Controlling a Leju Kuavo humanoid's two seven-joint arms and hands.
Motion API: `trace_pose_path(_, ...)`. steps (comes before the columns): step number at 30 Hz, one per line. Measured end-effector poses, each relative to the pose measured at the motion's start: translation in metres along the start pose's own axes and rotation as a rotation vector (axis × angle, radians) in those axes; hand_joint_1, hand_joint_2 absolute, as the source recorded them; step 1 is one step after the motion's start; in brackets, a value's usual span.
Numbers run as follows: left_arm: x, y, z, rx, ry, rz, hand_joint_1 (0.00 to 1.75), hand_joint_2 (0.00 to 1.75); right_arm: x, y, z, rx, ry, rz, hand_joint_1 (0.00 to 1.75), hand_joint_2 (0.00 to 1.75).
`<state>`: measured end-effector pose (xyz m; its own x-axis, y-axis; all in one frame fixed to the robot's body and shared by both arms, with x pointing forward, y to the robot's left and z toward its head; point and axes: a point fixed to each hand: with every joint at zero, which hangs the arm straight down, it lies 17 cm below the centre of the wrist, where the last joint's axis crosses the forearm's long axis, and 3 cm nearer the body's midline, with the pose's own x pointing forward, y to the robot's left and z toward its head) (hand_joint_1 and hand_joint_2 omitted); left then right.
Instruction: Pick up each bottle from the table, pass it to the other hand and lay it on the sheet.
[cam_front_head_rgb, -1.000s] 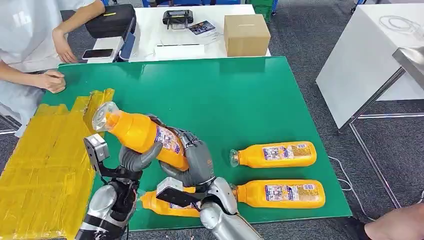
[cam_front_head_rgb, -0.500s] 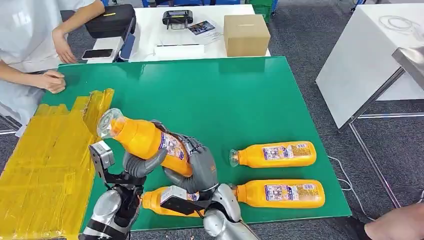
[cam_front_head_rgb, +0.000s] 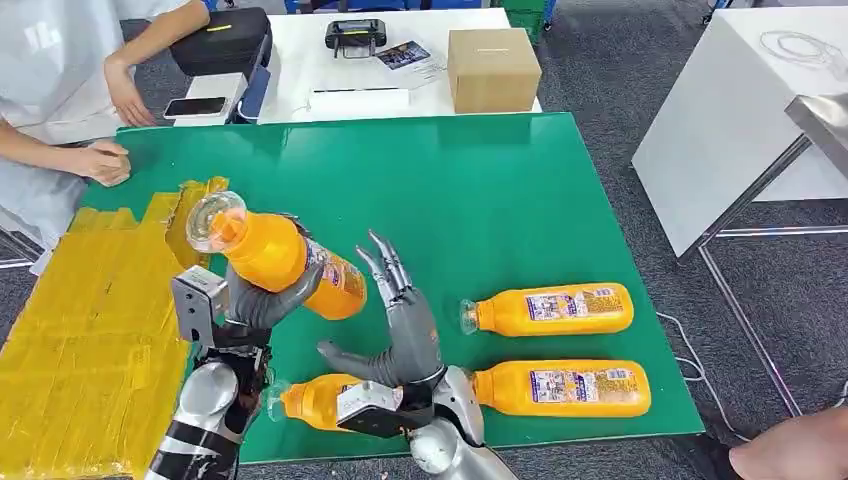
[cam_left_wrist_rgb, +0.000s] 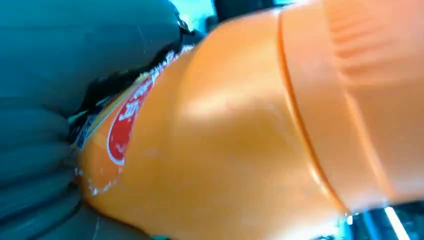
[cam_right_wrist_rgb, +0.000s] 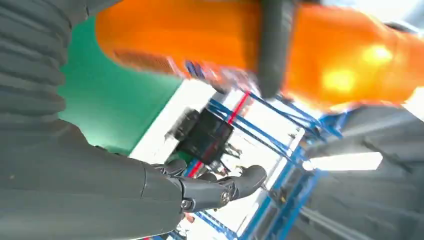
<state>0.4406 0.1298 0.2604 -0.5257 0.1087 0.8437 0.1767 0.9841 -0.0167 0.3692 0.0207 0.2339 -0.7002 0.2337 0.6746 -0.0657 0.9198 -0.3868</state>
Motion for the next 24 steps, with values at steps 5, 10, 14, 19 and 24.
trace_pose_path(5, 0.002, 0.01, -0.004, 0.029, -0.019, -0.092, 1.75, 1.75, 0.021, -0.025, -0.005, -0.076, -0.051, -0.031, 0.0, 1.75)
trace_pose_path(10, 0.006, 0.023, -0.006, 0.076, -0.071, -0.36, 1.75, 1.75, 0.033, -0.039, -0.006, -0.115, -0.077, -0.081, 0.0, 1.75)
trace_pose_path(14, 0.013, 0.034, -0.011, 0.109, -0.124, -0.726, 1.75, 1.75, 0.049, -0.053, -0.007, -0.145, -0.107, -0.159, 0.0, 1.75)
trace_pose_path(19, 0.012, 0.053, -0.014, 0.131, -0.169, -1.07, 1.75, 1.75, 0.066, -0.067, -0.005, -0.149, -0.129, -0.295, 0.0, 1.75)
trace_pose_path(24, -0.013, 0.074, -0.007, 0.098, -0.132, -1.29, 1.75, 1.75, 0.077, -0.079, -0.001, -0.168, -0.155, -0.337, 0.0, 1.75)
